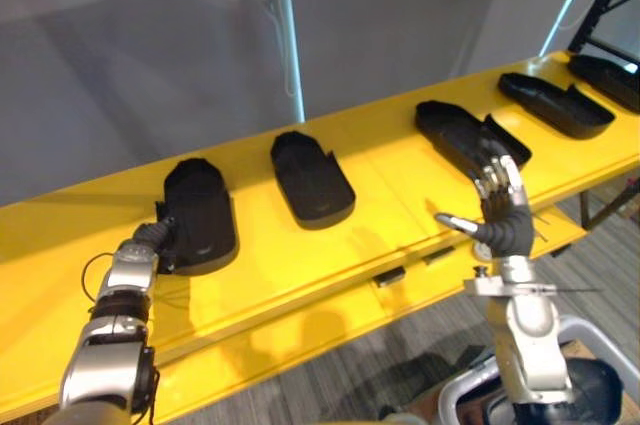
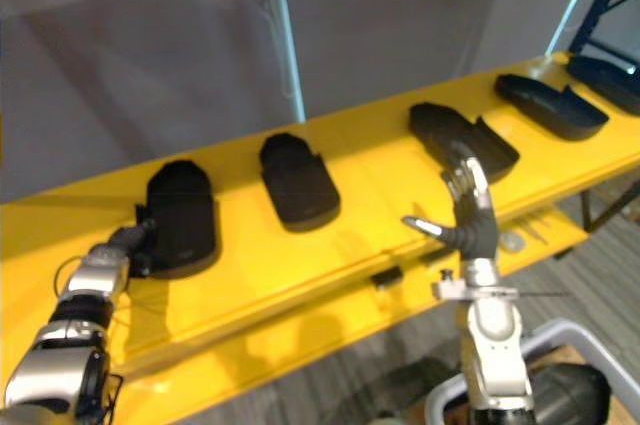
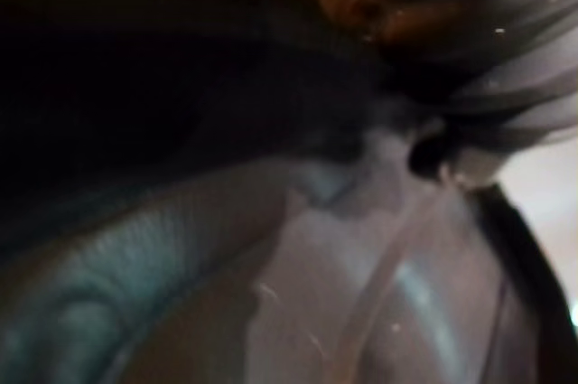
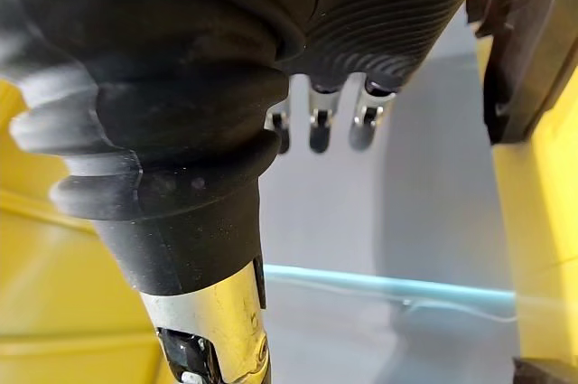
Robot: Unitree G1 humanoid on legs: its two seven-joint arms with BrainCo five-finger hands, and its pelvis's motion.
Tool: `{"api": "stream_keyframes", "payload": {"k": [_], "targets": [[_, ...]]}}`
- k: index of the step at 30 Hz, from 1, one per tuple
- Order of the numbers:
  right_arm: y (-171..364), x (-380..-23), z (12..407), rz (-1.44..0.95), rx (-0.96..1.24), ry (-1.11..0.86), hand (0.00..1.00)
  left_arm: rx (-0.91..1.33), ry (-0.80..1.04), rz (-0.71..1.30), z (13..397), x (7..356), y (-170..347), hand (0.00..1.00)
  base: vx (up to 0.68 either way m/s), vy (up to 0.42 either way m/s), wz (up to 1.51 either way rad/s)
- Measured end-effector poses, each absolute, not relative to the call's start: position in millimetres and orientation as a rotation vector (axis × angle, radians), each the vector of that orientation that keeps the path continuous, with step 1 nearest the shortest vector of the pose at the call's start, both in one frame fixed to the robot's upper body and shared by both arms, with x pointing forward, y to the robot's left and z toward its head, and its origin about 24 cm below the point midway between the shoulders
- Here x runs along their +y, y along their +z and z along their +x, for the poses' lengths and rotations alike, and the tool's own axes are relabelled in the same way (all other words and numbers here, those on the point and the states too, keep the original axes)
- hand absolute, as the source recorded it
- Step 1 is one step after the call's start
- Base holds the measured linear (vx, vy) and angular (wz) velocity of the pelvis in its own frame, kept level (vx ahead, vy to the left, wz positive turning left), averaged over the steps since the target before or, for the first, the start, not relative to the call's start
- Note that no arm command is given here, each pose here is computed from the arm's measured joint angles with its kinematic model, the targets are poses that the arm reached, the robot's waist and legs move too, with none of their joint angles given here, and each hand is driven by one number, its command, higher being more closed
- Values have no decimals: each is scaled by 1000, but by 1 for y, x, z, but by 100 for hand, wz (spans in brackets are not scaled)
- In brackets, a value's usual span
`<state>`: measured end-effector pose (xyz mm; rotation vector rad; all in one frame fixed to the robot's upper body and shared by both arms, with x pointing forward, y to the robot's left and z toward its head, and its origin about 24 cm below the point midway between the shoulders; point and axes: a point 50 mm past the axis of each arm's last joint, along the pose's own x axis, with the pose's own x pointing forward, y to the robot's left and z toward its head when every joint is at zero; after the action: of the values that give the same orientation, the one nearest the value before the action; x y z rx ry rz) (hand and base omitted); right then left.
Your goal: Walk over and take plastic housings, then place them on the shelf
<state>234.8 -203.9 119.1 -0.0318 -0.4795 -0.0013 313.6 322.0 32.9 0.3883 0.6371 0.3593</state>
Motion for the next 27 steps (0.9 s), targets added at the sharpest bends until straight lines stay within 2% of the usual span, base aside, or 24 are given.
{"api": "stream_keyframes", "payload": {"k": [7, 16, 19, 24, 27], "targets": [[120, -204, 236, -29, -485, -11, 0, 611, 368, 392, 314, 321, 36, 0, 0, 0, 0], [120, -204, 235, -31, -486, -5, 0, 482, 502, 461, 315, 325, 52, 0, 0, 0, 0], [118, -205, 234, -28, -478, -6, 0, 345, 609, 456, 313, 331, 72, 0, 0, 0, 2], [109, -206, 228, -17, -442, -26, 0, -31, 744, 436, 312, 328, 136, 0, -5, -1, 11], [108, -205, 226, -6, -440, -34, 0, -264, 797, 420, 299, 323, 171, 0, -6, 0, 3]]}}
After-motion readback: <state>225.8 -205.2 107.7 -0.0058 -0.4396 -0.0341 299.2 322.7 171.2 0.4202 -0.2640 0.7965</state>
